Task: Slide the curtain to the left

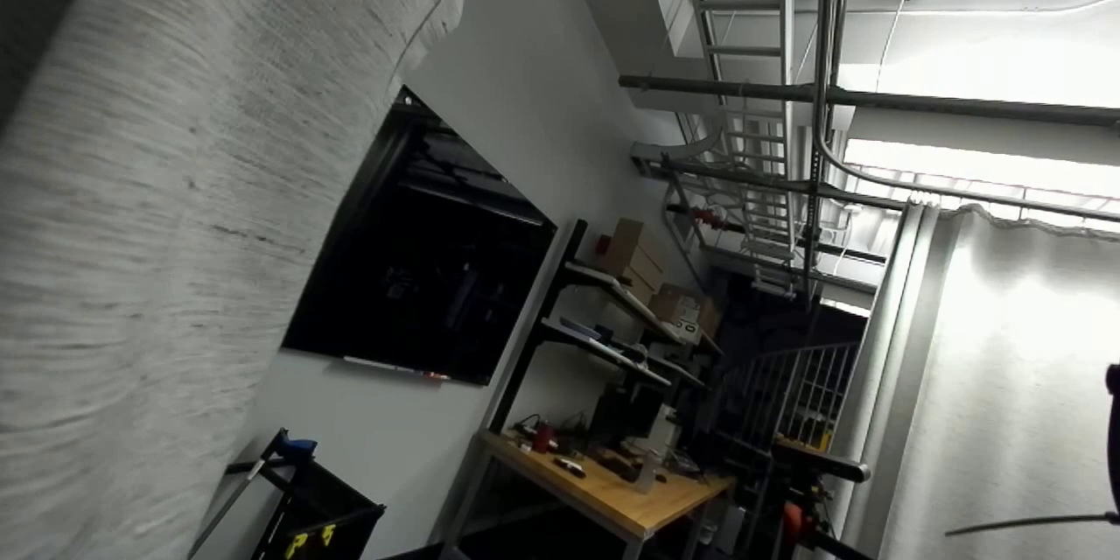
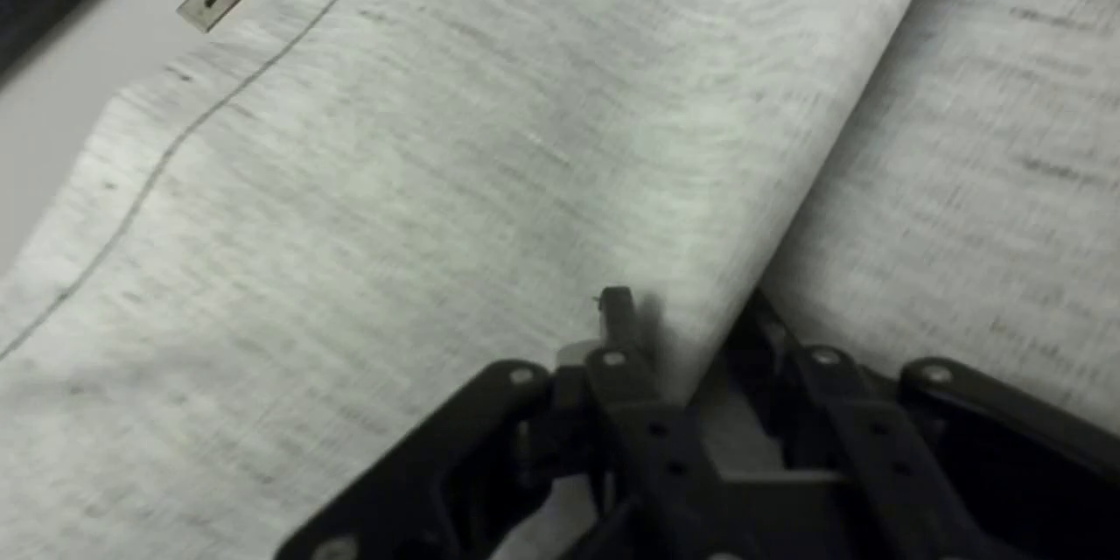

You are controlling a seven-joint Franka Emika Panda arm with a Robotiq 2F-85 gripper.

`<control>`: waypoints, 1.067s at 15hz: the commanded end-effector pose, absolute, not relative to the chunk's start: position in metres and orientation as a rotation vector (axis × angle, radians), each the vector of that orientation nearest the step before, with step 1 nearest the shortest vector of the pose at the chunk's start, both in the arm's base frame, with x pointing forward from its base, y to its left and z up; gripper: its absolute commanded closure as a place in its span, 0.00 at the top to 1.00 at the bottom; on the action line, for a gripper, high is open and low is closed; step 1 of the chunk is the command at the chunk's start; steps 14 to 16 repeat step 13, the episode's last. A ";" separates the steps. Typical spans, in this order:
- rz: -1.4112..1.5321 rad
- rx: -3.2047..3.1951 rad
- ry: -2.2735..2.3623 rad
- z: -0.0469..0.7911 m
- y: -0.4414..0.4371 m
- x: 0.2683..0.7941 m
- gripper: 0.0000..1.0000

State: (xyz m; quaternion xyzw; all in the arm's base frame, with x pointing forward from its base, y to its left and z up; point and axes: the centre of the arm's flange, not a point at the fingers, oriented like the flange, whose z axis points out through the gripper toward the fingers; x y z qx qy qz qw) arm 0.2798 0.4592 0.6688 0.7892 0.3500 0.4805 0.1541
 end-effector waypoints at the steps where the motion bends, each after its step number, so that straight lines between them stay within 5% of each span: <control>1: 1.272 2.333 1.014 0.641 0.487 0.282 0.66; 2: 1.314 2.297 1.013 0.651 0.468 0.276 0.48; 5: 1.283 2.318 1.018 0.643 0.473 0.275 0.67; 16: 1.280 2.322 1.018 0.642 0.473 0.276 0.67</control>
